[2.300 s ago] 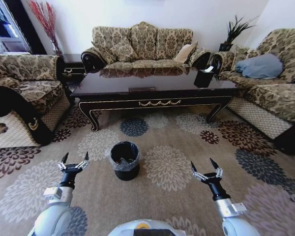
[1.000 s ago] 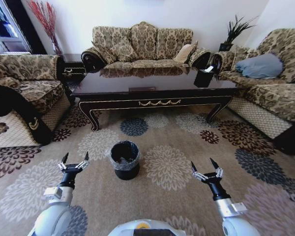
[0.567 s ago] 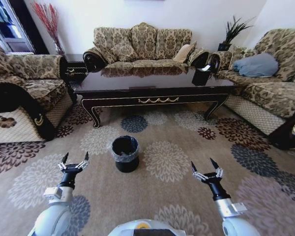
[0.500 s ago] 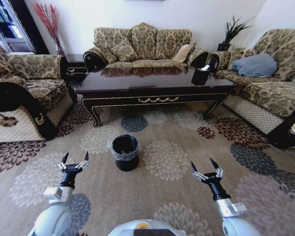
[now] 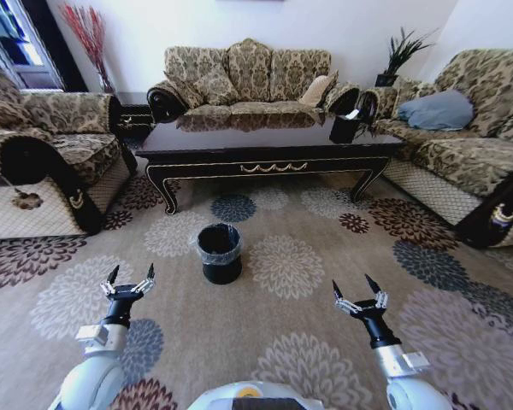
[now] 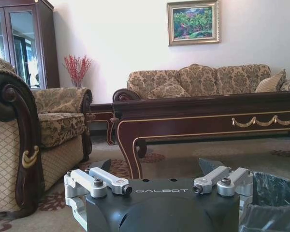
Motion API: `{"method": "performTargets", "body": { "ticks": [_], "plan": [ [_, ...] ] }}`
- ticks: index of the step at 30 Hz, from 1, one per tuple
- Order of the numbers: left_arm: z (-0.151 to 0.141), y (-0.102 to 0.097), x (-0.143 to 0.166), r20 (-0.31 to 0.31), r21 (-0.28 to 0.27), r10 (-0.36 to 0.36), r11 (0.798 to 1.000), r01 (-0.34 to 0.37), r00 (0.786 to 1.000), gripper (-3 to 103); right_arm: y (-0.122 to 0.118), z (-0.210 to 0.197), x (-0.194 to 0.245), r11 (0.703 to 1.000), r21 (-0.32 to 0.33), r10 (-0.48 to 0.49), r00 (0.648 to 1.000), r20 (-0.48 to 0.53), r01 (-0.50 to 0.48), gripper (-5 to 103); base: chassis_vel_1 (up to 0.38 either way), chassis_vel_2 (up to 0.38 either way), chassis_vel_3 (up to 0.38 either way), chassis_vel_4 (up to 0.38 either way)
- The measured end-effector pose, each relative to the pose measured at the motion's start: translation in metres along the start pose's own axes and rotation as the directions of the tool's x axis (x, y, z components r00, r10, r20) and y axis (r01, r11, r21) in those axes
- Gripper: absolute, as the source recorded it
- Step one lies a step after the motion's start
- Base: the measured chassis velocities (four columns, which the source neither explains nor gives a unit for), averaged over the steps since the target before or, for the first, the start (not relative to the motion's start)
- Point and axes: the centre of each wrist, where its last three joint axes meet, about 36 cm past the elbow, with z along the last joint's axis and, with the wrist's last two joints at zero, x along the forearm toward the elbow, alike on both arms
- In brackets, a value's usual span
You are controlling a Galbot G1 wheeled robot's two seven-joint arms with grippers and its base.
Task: Move to the front of the table and pick up the trash from the floor, then place it into the trash bin.
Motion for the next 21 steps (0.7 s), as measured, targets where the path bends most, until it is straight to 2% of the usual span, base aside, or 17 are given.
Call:
{"method": "performTargets", "body": {
  "ticks": [21],
  "plan": [
    [0.0,0.0,0.0,0.0,0.0,0.0,1.0,0.0,1.0,100,0.0,0.0,0.0,1.0,0.0,0.0,1.0,0.0,0.0,100,0.159,-0.157,-0.154,0.161]
  ]
}}
